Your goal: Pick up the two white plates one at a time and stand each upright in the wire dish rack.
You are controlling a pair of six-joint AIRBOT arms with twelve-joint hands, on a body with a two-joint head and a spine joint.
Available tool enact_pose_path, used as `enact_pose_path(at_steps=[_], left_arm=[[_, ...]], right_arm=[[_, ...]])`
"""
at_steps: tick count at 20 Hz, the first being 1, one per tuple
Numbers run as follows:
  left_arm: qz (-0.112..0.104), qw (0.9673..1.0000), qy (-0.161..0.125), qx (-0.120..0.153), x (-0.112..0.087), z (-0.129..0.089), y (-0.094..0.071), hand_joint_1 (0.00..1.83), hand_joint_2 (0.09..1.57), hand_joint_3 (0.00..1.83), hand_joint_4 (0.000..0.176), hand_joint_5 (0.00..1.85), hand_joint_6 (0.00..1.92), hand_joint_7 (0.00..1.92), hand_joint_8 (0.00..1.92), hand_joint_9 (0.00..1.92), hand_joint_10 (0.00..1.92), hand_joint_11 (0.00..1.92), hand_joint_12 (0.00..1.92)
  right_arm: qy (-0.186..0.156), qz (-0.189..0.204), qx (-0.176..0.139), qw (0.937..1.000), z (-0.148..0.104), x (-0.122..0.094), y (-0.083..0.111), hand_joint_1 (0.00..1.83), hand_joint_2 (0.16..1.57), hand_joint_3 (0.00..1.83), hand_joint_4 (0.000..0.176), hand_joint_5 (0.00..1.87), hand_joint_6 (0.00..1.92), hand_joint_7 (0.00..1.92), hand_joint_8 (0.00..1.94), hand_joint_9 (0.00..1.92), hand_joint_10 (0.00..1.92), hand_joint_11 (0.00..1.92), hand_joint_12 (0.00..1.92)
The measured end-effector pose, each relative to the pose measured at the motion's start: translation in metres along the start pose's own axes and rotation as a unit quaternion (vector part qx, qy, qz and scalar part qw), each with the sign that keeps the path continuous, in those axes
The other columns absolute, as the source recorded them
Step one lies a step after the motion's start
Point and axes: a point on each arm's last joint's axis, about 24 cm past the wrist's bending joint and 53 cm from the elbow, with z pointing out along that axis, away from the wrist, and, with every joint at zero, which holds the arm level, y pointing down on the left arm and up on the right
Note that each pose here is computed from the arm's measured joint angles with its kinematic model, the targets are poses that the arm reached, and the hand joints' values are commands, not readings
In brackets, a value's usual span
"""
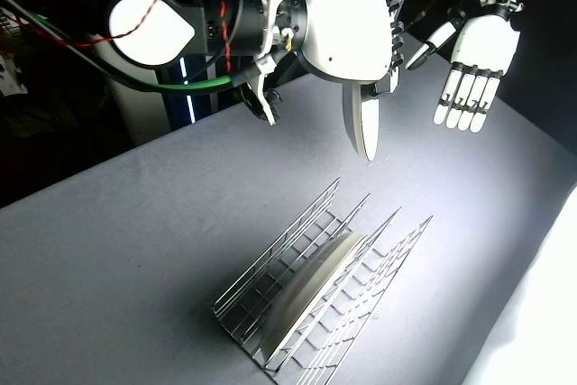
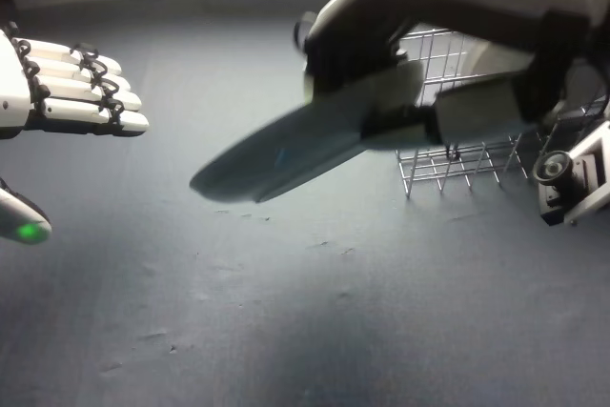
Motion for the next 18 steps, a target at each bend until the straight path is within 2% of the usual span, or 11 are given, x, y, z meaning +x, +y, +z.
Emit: enact_pose_path(at_steps=[1,2,4,8,10,15,17,18], left_arm=[[0.002,1.0,0.002,0.0,0.001,0.0,0.0,0.0,1.09,0.0,0.0,0.0,0.0,0.0,0.0,0.0,0.0,0.0,0.0],[0.003,1.0,0.003,-0.001,0.002,0.001,-0.001,0.0,1.09,0.0,0.0,0.0,0.0,0.0,0.0,0.0,0.0,0.0,0.0],[0.003,1.0,0.004,0.004,0.002,0.003,-0.004,0.0,1.08,0.0,0.0,0.0,0.0,0.0,0.0,0.0,0.0,0.0,0.0],[0.004,1.0,-0.001,0.005,-0.002,0.003,-0.005,0.0,1.09,0.0,0.0,0.0,0.0,0.0,0.0,0.0,0.0,0.0,0.0],[0.005,1.0,0.001,0.002,-0.001,0.002,-0.003,0.0,1.1,0.01,0.0,0.0,0.0,0.0,0.0,0.0,0.0,0.0,0.0],[0.005,1.0,0.005,-0.003,0.002,0.001,0.003,0.0,1.1,0.01,0.0,0.0,0.0,0.0,0.0,0.0,0.0,0.0,0.0],[0.005,1.0,0.005,-0.001,0.002,0.001,0.002,0.0,1.11,0.01,0.0,0.0,0.0,0.0,0.0,0.0,0.0,0.0,0.0],[0.005,1.0,0.005,0.0,0.002,0.0,0.002,0.0,1.11,0.01,0.0,0.01,0.0,0.0,0.0,0.0,0.0,0.0,0.0]], right_arm=[[-0.008,0.009,0.001,0.9999,-0.001,-0.005,0.0,1.38,1.1,0.0,0.0,0.92,0.9,1.01,0.9,1.05,1.14,0.9,1.28],[-0.02,0.027,0.004,0.9994,-0.004,-0.012,-0.001,1.38,1.08,0.0,0.0,0.95,0.86,1.07,0.79,1.09,1.08,0.93,1.27],[-0.035,0.045,0.01,0.9983,-0.008,-0.022,-0.004,1.38,1.09,0.0,0.0,0.91,0.96,1.04,0.83,1.01,1.13,0.92,1.22],[-0.068,0.078,0.028,0.9942,-0.02,-0.045,-0.012,1.38,1.09,0.0,0.0,0.92,0.96,1.05,0.82,1.0,1.14,0.91,1.23],[-0.082,0.092,0.037,0.9917,-0.026,-0.054,-0.017,1.38,1.11,0.0,0.0,0.88,1.02,1.01,0.9,0.97,1.16,0.87,1.21],[-0.103,0.109,0.058,0.987,-0.038,-0.069,-0.027,1.38,1.11,0.0,0.0,0.88,1.0,1.0,0.92,0.96,1.19,0.87,1.25],[-0.11,0.107,0.062,0.9862,-0.043,-0.075,-0.029,1.38,1.1,0.0,0.0,0.89,0.97,1.03,0.91,0.99,1.13,0.89,1.21],[-0.111,0.106,0.066,0.9859,-0.045,-0.076,-0.031,1.38,1.09,0.0,0.0,0.9,0.99,1.04,0.86,1.03,1.05,0.91,1.13]])
